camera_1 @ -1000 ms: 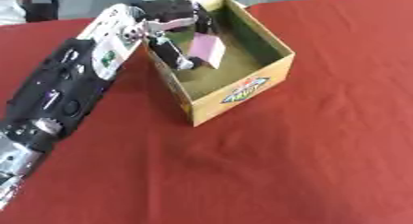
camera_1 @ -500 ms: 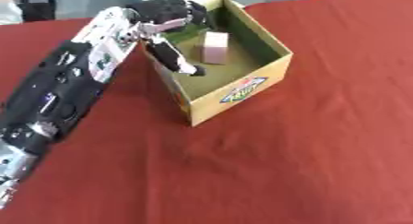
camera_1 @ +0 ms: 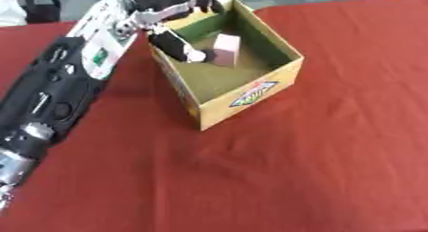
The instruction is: Pick up objects on the table and place them in the box.
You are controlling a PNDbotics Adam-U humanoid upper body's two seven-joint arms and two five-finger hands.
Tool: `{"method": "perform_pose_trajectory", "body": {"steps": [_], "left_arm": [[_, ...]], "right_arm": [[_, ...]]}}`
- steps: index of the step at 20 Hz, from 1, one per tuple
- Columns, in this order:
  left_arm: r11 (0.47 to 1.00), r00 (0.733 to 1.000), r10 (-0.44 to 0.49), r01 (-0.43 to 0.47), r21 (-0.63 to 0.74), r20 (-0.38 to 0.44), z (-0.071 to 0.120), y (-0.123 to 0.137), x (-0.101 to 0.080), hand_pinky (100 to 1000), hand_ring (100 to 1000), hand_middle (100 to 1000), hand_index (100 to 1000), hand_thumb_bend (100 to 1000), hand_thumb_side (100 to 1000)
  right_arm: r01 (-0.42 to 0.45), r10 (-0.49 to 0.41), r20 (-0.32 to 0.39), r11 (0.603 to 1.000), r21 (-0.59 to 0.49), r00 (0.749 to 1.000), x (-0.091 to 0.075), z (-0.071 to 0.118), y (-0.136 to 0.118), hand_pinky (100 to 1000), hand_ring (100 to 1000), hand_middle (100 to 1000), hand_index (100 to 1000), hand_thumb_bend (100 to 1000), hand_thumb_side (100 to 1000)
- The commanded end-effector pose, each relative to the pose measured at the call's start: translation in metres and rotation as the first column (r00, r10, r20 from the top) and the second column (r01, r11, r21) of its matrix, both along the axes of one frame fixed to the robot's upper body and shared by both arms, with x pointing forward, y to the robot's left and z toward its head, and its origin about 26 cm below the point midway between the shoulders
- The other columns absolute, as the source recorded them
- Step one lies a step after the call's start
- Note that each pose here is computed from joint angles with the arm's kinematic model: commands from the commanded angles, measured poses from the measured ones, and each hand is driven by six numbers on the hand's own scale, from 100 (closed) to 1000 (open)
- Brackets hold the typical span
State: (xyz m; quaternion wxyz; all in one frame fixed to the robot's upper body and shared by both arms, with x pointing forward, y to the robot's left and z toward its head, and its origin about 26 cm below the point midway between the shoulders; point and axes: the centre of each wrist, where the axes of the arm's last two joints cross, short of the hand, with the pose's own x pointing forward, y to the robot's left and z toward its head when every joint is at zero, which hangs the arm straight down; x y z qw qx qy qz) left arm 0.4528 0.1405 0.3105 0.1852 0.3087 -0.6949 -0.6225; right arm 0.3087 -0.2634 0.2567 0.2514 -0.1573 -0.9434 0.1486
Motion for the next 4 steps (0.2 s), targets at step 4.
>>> {"method": "perform_pose_trajectory", "body": {"steps": [4], "left_arm": [[0.988,0.989,-0.062,0.079,-0.133,0.133,0.052,0.024,-0.045,627,714,702,821,335,371]], "right_arm": [[0.023,-0.023,0.029,1.000,-0.010,0.999,-0.004,0.007,-0.006,880,840,794,854,143,1000]]}}
